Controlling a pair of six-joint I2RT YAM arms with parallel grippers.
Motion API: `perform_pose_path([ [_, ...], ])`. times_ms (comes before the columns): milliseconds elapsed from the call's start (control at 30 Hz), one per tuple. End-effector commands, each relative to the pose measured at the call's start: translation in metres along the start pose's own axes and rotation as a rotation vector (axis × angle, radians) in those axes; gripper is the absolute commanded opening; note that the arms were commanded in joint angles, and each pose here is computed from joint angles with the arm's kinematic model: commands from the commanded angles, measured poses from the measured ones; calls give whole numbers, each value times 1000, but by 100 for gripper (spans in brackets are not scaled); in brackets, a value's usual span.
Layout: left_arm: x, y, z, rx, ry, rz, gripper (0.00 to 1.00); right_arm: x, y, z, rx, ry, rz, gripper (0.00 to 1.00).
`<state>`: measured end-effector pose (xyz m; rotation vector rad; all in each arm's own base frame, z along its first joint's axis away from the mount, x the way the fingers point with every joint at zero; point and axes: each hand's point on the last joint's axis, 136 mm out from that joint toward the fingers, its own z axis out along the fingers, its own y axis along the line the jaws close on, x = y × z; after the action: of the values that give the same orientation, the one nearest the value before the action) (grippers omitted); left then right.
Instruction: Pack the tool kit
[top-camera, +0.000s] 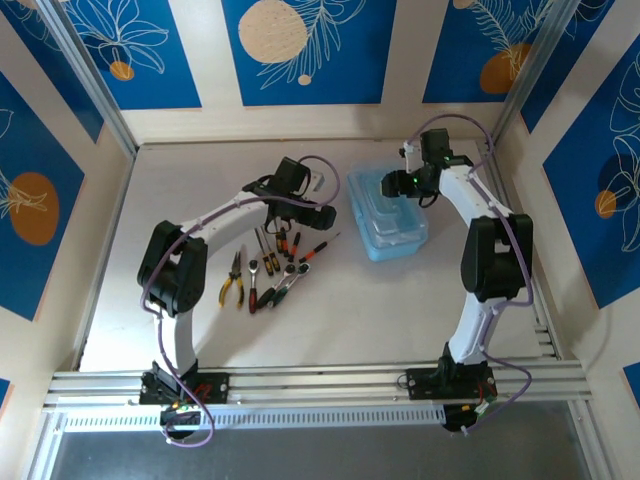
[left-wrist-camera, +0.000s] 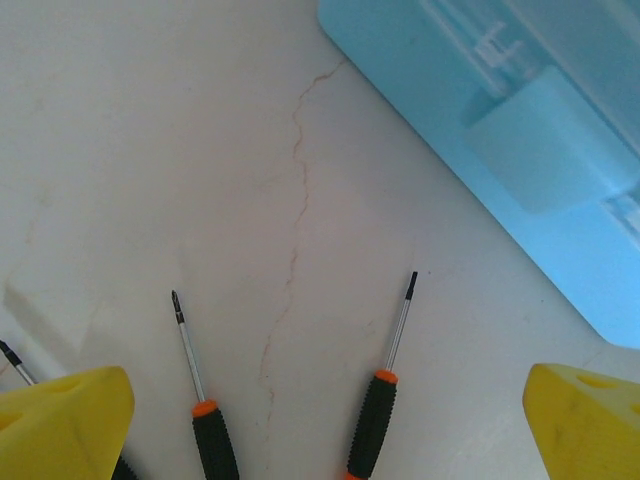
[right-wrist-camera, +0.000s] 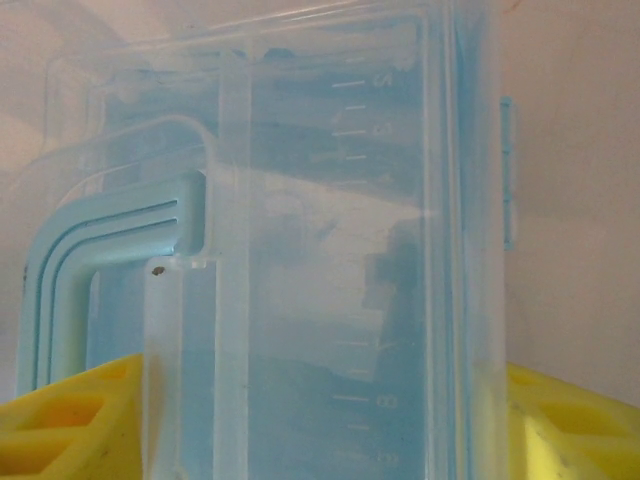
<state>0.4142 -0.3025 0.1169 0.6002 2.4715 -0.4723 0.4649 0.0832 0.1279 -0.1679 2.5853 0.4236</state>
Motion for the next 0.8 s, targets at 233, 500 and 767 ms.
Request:
perform_pose_path([
  [233, -10, -7, -29, 12, -56, 16, 100, 67, 9, -20, -370, 26, 383, 43],
  [500, -18, -11, -49, 15, -93, 27, 100, 87, 19, -27, -629, -34, 510, 43],
  [767, -19, -14, -55, 21, -98, 26, 100, 103, 10, -10, -652, -38, 600, 58],
])
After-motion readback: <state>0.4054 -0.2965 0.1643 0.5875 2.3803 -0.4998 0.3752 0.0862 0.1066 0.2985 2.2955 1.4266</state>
